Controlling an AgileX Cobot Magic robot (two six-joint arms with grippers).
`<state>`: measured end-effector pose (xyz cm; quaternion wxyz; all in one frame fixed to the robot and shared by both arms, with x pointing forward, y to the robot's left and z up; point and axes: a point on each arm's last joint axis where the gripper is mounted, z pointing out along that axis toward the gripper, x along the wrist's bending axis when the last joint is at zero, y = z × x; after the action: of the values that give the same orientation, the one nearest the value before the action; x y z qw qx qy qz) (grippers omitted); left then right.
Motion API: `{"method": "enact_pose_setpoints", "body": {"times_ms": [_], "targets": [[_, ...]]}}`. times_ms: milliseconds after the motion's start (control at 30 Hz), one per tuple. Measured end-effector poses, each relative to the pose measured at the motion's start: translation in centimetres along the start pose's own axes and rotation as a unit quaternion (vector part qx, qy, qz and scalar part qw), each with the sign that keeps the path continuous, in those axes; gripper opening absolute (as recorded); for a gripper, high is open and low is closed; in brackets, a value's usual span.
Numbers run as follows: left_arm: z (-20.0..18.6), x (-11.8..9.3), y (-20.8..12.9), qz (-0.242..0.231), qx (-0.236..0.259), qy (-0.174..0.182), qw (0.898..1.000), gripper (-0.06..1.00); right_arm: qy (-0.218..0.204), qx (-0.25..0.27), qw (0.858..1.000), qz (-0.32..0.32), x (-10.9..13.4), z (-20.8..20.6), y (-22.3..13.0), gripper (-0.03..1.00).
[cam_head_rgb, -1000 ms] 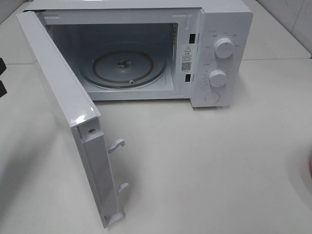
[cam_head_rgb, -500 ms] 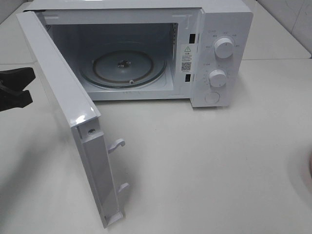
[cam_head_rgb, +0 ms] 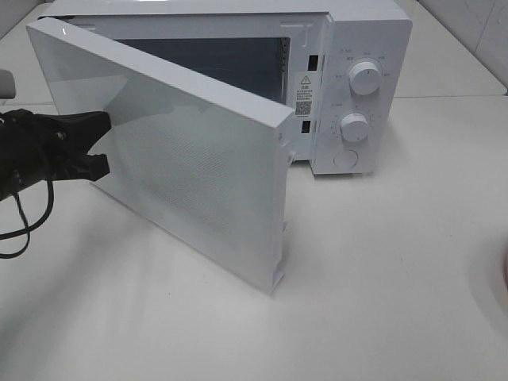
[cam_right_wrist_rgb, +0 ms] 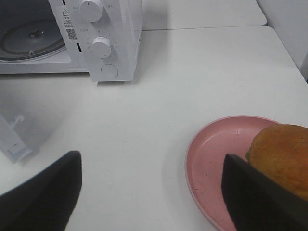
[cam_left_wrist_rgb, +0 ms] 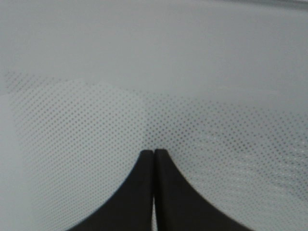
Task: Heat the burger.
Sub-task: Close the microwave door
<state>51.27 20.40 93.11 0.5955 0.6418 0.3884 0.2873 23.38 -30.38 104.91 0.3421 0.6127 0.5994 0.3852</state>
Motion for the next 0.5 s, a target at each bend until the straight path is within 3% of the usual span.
{"method": "enact_pose_setpoints", "body": {"times_ms": [500], "targets": [[5.0, -1.5, 1.2, -0.007, -0.001, 0.002, 1.000, 0.00, 0.000, 0.000, 1.000, 0.000, 0.0, 0.0, 0.0, 0.73]]}}
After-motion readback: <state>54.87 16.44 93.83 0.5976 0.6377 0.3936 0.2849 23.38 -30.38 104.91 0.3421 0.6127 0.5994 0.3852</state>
